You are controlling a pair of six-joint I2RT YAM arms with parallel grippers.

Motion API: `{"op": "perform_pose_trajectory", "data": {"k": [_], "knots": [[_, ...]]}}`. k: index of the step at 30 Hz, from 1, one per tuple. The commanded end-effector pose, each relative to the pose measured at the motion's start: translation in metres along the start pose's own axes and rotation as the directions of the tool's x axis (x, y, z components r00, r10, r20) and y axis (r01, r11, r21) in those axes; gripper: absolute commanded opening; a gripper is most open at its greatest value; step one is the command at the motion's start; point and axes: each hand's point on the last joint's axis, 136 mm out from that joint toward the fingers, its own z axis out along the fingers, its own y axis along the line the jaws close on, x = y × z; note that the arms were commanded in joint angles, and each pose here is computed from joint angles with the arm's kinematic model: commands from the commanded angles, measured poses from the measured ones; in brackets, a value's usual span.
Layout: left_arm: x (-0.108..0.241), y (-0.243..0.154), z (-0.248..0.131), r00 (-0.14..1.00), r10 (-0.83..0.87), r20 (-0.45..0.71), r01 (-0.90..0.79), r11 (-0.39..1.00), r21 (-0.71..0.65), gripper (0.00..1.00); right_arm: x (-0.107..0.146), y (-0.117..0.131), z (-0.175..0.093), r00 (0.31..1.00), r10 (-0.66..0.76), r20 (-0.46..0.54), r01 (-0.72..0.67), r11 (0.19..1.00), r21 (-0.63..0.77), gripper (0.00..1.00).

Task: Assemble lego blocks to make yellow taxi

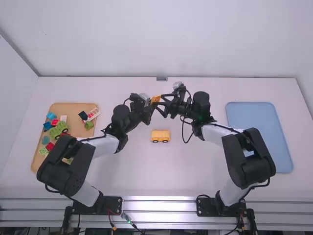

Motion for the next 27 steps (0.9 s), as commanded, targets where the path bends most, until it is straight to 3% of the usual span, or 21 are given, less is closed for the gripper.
{"op": "perform_pose_trajectory", "data": {"k": [1, 5, 11, 20, 27], "knots": [[-0.008, -0.012, 0.005, 1.0, 0.007, 0.02, -0.008, 1.0, 0.027, 0.02, -0.003, -0.001, -0.001, 1.0, -0.001, 0.013, 0.0, 1.0, 0.016, 0.73], [-0.008, -0.021, 0.007, 1.0, 0.02, 0.02, -0.021, 0.999, 0.04, 0.02, -0.001, 0.007, 0.005, 1.0, -0.011, 0.011, 0.011, 1.0, -0.004, 0.64], [-0.004, -0.004, 0.007, 1.0, 0.012, 0.007, -0.012, 0.997, -0.073, 0.02, 0.003, 0.001, 0.006, 1.0, 0.003, 0.008, -0.003, 0.999, 0.036, 0.52], [-0.005, 0.012, 0.005, 1.0, 0.013, 0.011, -0.011, 0.988, -0.157, 0.02, 0.006, 0.0, 0.005, 1.0, 0.008, 0.004, -0.008, 0.999, 0.04, 0.51], [-0.003, 0.002, 0.007, 1.0, 0.01, 0.003, -0.01, 0.995, -0.101, 0.02, 0.002, 0.003, 0.006, 1.0, -0.01, 0.018, 0.009, 1.0, 0.028, 0.49]]}}
